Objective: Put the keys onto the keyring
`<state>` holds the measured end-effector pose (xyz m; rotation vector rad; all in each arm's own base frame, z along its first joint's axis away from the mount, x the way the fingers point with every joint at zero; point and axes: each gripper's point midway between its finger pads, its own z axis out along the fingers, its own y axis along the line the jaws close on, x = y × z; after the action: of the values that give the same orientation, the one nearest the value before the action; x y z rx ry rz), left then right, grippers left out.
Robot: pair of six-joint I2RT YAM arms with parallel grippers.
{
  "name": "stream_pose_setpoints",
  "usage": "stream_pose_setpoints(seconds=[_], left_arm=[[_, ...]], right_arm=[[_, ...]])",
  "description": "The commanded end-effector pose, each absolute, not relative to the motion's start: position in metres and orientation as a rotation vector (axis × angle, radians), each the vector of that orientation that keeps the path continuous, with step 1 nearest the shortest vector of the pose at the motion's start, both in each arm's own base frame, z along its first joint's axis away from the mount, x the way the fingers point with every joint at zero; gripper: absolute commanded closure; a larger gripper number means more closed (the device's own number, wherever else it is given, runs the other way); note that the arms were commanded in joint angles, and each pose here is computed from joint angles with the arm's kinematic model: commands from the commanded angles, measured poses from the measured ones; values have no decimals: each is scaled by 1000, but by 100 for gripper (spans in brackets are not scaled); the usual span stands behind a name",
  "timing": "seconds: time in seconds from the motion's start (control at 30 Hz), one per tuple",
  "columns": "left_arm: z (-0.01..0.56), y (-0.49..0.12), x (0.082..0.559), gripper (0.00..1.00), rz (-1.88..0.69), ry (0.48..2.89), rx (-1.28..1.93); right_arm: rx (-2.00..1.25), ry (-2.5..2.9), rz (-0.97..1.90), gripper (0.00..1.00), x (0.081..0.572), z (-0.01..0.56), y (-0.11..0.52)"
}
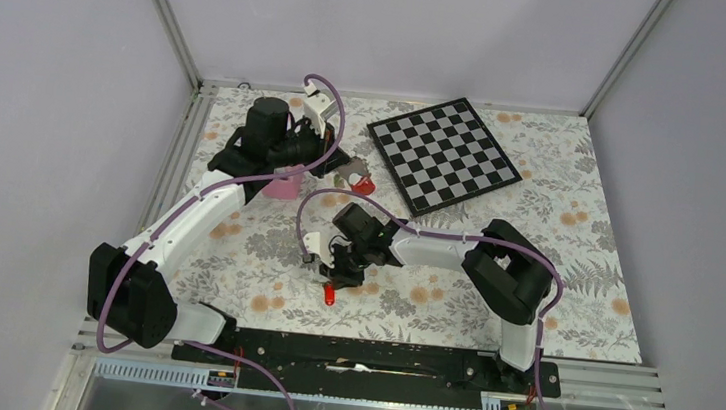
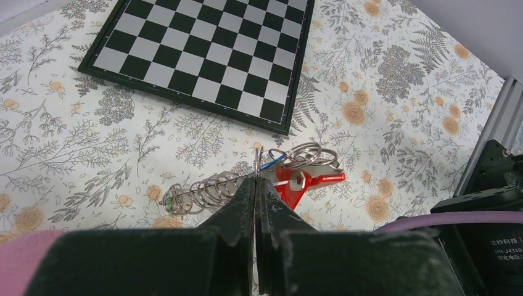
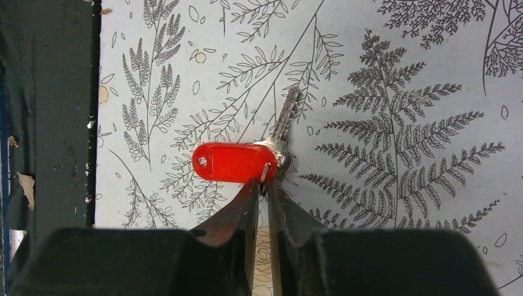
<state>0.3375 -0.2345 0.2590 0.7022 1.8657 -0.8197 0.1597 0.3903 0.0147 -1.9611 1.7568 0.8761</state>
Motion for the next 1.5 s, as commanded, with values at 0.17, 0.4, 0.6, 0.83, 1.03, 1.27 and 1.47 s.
stream_pose_setpoints(seconds=[0.17,0.4,0.6,0.83,1.03,1.27,1.47], left_arm=[[293,-236,337,100,-824,1731,720],[293,-236,337,100,-825,1731,721],[291,-236,338,100,-822,1735,721],[291,-235,338,100,-805,1732,740],[291,-239,334,100,-816,1703,818],[294,-248,327,100,-836,1618,958],[293,-257,311,100,-842,1475,1154]], right_arm=[[-1960,1731,891,87,160,21,401],[-1958,1719,888,93,161,25,402],[-1951,1707,886,100,162,31,402],[-1959,1669,855,100,162,51,395],[-1932,1593,837,100,164,95,379],[-1911,1534,851,100,158,134,341],[-1853,1558,871,100,156,154,302]])
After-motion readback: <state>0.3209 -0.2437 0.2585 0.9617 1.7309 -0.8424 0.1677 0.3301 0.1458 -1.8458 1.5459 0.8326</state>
